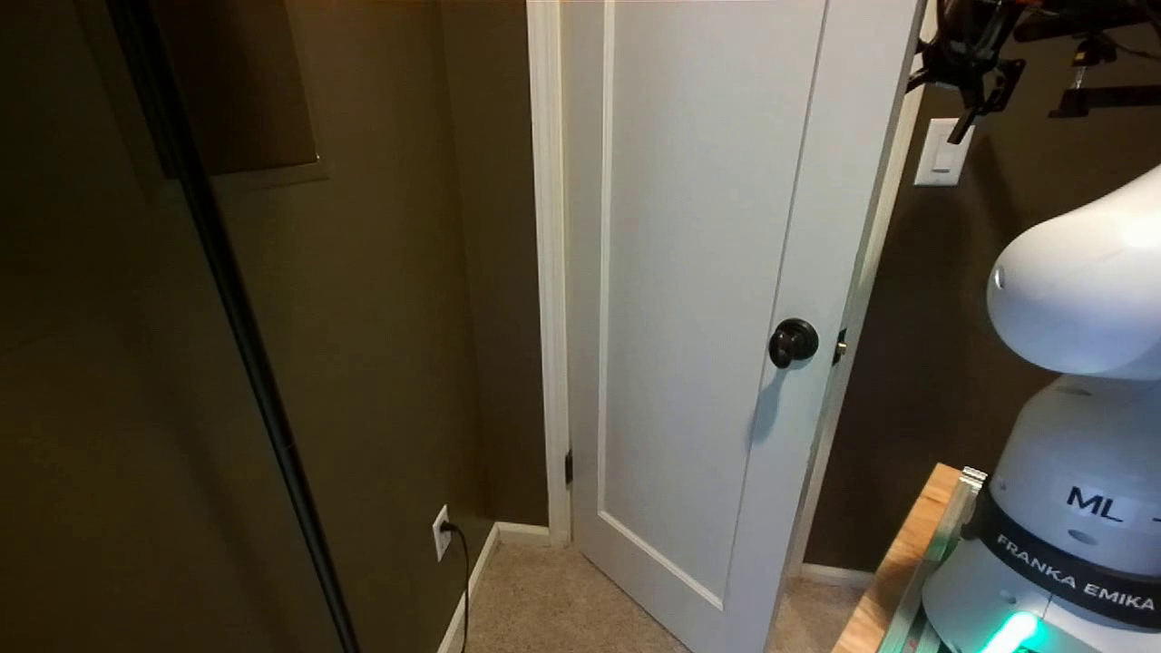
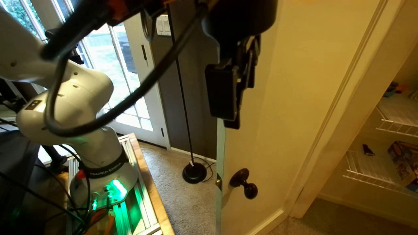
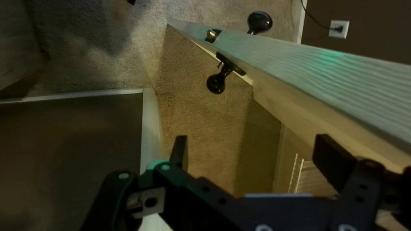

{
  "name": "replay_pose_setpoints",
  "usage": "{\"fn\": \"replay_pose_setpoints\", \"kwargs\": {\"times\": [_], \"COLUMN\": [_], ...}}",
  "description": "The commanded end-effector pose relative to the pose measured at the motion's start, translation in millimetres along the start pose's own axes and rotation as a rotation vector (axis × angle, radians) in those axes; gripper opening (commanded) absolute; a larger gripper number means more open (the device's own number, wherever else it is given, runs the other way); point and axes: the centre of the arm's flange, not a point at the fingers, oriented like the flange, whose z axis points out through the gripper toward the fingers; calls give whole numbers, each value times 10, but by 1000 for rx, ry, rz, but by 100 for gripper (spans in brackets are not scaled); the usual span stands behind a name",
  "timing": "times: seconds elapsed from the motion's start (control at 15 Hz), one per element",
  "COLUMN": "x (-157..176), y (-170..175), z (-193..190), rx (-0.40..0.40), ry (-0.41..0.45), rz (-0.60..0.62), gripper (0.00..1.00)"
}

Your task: Open the door

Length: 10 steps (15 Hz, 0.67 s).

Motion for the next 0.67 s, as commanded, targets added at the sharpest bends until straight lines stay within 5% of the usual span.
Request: {"fn": "replay_pose_setpoints", "kwargs": {"times": [0.0,0.6], "x": [-431,-885], "y": [-98,-760], "z": [58,428], "rx": [-9,70], "ry": [-33,-34], "rz": [-198,-613], "gripper": [100,100]}}
